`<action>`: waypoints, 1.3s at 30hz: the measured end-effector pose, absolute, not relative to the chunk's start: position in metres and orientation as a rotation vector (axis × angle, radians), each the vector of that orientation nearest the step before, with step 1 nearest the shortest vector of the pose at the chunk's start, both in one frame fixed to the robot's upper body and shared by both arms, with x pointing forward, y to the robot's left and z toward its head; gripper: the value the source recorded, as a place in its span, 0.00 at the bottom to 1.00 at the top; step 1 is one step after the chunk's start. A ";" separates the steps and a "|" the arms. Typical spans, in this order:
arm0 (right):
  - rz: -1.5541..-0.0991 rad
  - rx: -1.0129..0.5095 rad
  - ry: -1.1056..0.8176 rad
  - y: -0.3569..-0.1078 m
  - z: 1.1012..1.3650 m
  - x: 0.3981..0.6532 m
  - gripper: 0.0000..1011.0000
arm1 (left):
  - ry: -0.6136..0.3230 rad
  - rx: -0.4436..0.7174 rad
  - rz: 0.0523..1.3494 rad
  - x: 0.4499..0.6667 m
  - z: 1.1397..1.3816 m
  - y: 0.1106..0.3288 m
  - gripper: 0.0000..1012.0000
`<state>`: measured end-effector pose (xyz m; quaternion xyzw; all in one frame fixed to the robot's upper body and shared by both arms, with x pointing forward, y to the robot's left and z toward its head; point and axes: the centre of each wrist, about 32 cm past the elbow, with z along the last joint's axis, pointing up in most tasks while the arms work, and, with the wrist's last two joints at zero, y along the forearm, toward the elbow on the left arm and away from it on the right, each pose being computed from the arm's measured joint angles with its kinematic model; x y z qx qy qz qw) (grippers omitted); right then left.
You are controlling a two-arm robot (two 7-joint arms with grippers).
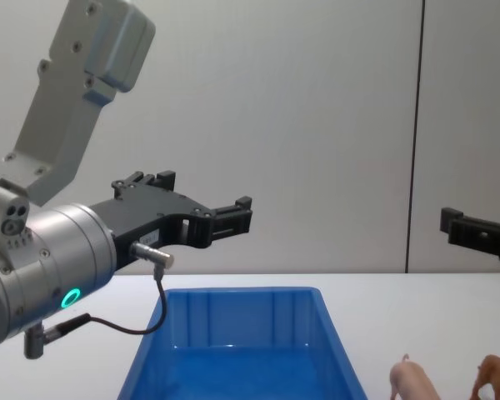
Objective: Pick up the two dolls from the table and place them into the box.
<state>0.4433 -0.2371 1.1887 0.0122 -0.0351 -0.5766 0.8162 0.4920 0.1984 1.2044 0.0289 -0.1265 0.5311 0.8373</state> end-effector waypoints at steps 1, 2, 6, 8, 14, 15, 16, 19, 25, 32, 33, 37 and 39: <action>-1.230 0.026 -0.075 -0.237 1.189 0.443 0.99 | -0.268 0.061 1.124 0.492 1.204 0.198 0.99; -1.230 0.026 -0.075 -0.237 1.189 0.443 0.99 | -0.268 0.061 1.124 0.492 1.204 0.198 0.99; -1.230 0.026 -0.075 -0.237 1.189 0.443 0.99 | -0.268 0.061 1.124 0.492 1.204 0.198 0.99; -1.229 0.026 -0.075 -0.237 1.189 0.443 0.99 | -0.268 0.061 1.124 0.492 1.204 0.198 0.99; -1.230 0.026 -0.075 -0.237 1.189 0.443 0.99 | -0.268 0.061 1.124 0.492 1.204 0.198 0.99; -1.230 0.026 -0.075 -0.237 1.189 0.443 0.99 | -0.268 0.061 1.124 0.492 1.204 0.198 0.99; -1.229 0.026 -0.075 -0.237 1.189 0.443 0.99 | -0.268 0.061 1.124 0.492 1.204 0.198 0.99; -1.230 0.026 -0.075 -0.237 1.189 0.443 0.99 | -0.268 0.061 1.124 0.492 1.204 0.198 0.99; -1.230 0.026 -0.075 -0.237 1.189 0.443 0.99 | -0.268 0.061 1.124 0.492 1.204 0.198 0.99; -1.229 0.018 -0.069 -0.239 1.188 0.444 0.99 | -0.268 0.061 1.124 0.492 1.204 0.198 0.99; -1.229 0.016 -0.066 -0.240 1.188 0.444 0.99 | -0.268 0.061 1.124 0.492 1.204 0.198 0.99; -1.228 -0.002 -0.051 -0.245 1.186 0.444 0.99 | -0.268 0.061 1.124 0.492 1.204 0.198 0.99; -1.227 -0.017 -0.038 -0.248 1.185 0.444 0.99 | -0.268 0.061 1.124 0.492 1.204 0.198 0.99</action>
